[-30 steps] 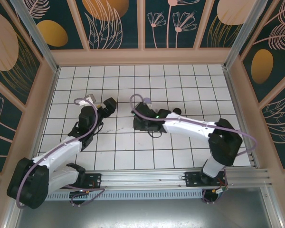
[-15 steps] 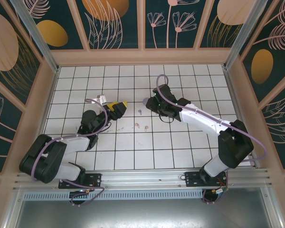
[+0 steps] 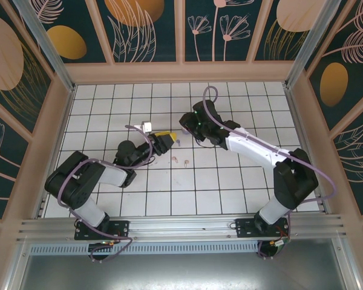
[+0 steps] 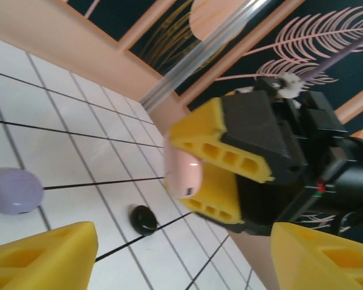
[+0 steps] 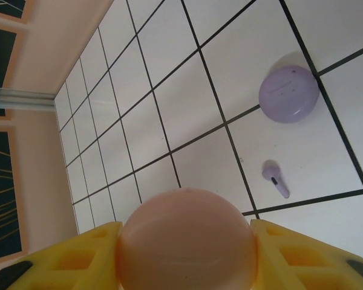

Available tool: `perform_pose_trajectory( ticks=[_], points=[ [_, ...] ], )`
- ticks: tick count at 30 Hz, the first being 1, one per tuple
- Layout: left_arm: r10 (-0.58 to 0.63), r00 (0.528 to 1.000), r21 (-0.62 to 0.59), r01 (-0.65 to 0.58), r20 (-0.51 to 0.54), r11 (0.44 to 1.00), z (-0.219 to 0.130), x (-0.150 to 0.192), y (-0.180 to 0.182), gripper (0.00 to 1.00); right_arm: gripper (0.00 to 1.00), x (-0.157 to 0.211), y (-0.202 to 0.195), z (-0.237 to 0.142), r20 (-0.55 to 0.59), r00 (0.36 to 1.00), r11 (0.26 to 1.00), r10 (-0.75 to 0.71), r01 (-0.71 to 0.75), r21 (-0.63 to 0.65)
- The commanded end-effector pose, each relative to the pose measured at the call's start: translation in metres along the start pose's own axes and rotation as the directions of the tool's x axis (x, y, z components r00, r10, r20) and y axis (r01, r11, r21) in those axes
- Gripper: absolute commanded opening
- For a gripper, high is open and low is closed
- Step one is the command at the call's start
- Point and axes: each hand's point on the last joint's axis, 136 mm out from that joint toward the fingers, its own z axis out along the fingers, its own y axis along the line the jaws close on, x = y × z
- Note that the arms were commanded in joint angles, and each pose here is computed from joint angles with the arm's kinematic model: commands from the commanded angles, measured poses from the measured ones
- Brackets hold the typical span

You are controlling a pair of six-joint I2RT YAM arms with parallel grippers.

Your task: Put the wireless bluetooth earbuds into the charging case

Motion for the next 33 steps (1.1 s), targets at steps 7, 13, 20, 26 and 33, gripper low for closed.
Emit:
perform_pose_trajectory(
  ticks=[7, 13, 20, 26, 33],
  points=[
    [0.025, 1.000, 0.078, -0.025, 0.007, 0.997, 0.020, 0.001, -0.006, 0.51, 0.37, 0.000, 0.037, -0.001, -0.008, 1.000, 0.995, 0.030, -0.030, -0.090],
    [0.022, 1.000, 0.078, -0.024, 0.020, 0.997, 0.027, -0.001, -0.001, 0.48, 0.37, 0.006, 0.039, 0.000, -0.023, 0.999, 0.995, 0.027, -0.029, -0.098],
    [0.029, 0.999, 0.085, -0.032, 0.037, 0.996, 0.038, -0.007, 0.001, 0.47, 0.37, 0.010, 0.038, -0.002, -0.029, 0.999, 0.994, 0.026, -0.029, -0.104],
    [0.031, 0.998, 0.086, -0.036, 0.051, 0.996, 0.045, -0.012, 0.003, 0.45, 0.36, 0.012, 0.039, -0.005, -0.032, 0.999, 0.993, 0.025, -0.028, -0.112],
    [0.033, 0.996, 0.074, -0.038, 0.078, 0.997, 0.047, -0.016, 0.007, 0.37, 0.36, 0.015, 0.040, -0.007, -0.037, 0.999, 0.993, 0.023, -0.027, -0.117]
  ],
)
